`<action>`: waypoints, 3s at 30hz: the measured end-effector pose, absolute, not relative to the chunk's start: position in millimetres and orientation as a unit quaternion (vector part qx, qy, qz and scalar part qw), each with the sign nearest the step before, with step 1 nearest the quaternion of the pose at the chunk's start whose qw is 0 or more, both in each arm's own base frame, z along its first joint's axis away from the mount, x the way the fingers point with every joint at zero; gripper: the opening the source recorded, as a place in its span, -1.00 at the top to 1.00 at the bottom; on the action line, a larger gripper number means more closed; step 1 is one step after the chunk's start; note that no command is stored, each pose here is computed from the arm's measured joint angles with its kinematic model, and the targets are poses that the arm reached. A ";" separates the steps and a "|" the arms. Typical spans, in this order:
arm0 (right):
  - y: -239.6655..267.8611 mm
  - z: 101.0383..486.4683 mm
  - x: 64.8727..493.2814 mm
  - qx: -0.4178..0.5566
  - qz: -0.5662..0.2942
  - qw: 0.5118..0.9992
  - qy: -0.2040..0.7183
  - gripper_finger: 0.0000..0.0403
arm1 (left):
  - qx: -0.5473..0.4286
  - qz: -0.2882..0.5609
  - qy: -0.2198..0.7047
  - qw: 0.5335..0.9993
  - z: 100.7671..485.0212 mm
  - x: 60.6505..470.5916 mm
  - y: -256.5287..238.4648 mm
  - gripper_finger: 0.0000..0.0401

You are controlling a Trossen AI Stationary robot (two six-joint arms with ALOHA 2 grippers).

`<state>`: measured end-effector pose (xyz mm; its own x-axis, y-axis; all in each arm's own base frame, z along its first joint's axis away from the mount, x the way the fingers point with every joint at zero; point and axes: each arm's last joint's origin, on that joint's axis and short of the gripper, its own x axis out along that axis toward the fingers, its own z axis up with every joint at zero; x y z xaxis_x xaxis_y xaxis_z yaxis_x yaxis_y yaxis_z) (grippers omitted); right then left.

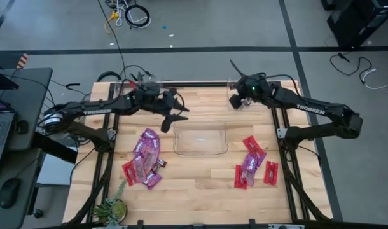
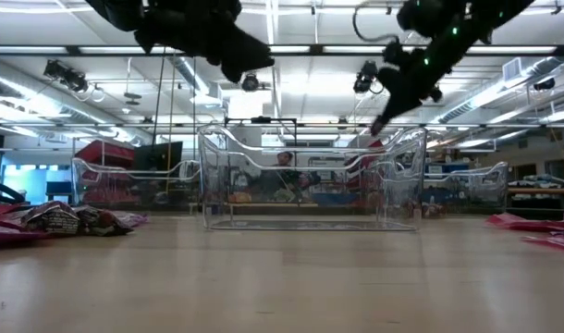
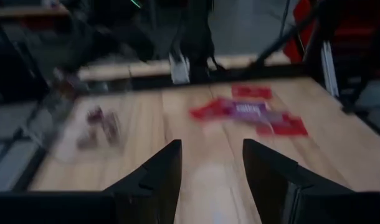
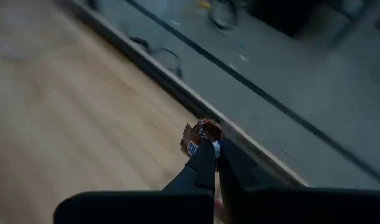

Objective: Sort candy
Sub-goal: Put the brown chocolate bar into the top right transparent bin

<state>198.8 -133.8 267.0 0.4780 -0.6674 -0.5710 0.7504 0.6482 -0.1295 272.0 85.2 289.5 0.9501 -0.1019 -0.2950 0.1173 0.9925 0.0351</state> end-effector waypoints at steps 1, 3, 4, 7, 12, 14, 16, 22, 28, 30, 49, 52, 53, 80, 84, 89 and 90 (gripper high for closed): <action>-139.1 260.5 194.1 0.081 -0.427 0.847 0.305 0.99 | 0.024 -0.052 0.160 0.985 286.2 269.9 82.0 0.14; -149.1 246.2 183.5 0.107 -0.449 0.827 0.320 0.99 | 0.024 -0.039 0.180 0.983 281.1 266.1 76.9 0.14; -152.9 238.7 177.9 0.123 -0.453 0.822 0.324 0.99 | 0.023 -0.033 0.194 0.980 277.6 263.4 73.9 0.14; -164.3 219.1 164.1 0.170 -0.461 0.808 0.325 0.99 | 0.022 -0.025 0.219 0.975 269.3 259.7 65.0 0.14; -177.3 186.1 150.2 0.215 -0.485 0.774 0.344 0.97 | 0.009 -0.022 0.268 0.963 255.9 252.8 49.4 0.14; -183.5 176.3 147.0 0.222 -0.496 0.766 0.345 0.96 | 0.007 -0.012 0.282 0.959 253.4 252.7 44.4 0.14; -188.4 167.8 145.6 0.228 -0.501 0.757 0.352 0.94 | 0.001 -0.008 0.310 0.951 248.8 250.5 39.2 0.14; -196.9 155.6 145.8 0.225 -0.498 0.751 0.372 0.73 | -0.014 -0.001 0.373 0.928 239.2 244.5 24.2 0.14; -198.3 168.3 145.9 0.199 -0.517 0.747 0.368 0.29 | -0.028 -0.009 0.433 0.901 230.8 236.4 7.3 0.14; -197.5 180.2 145.2 0.185 -0.520 0.751 0.362 0.13 | -0.029 -0.020 0.461 0.887 227.2 231.7 -0.8 0.14; -150.2 250.0 149.5 0.125 -0.472 0.828 0.275 -0.35 | -0.082 -0.040 0.596 0.798 197.9 214.5 -75.4 0.14; -148.1 249.8 151.6 0.123 -0.466 0.832 0.276 -0.33 | -0.076 -0.036 0.597 0.798 191.6 219.4 -78.0 0.14; -147.4 249.9 152.3 0.123 -0.464 0.833 0.276 -0.32 | -0.075 -0.035 0.595 0.800 189.6 221.9 -78.7 0.14; -144.8 249.9 154.9 0.112 -0.454 0.838 0.282 -0.17 | -0.084 -0.053 0.624 0.775 158.0 219.6 -79.9 0.93; -140.6 252.5 156.0 0.098 -0.444 0.845 0.282 -0.18 | -0.069 -0.057 0.603 0.793 181.9 224.2 -78.7 0.91; -127.5 264.2 160.5 0.087 -0.417 0.867 0.259 -0.19 | -0.058 -0.042 0.543 0.837 218.2 225.2 -67.2 0.92; -124.2 267.3 163.2 0.086 -0.406 0.875 0.251 -0.19 | -0.050 -0.030 0.528 0.847 224.8 225.4 -62.5 0.92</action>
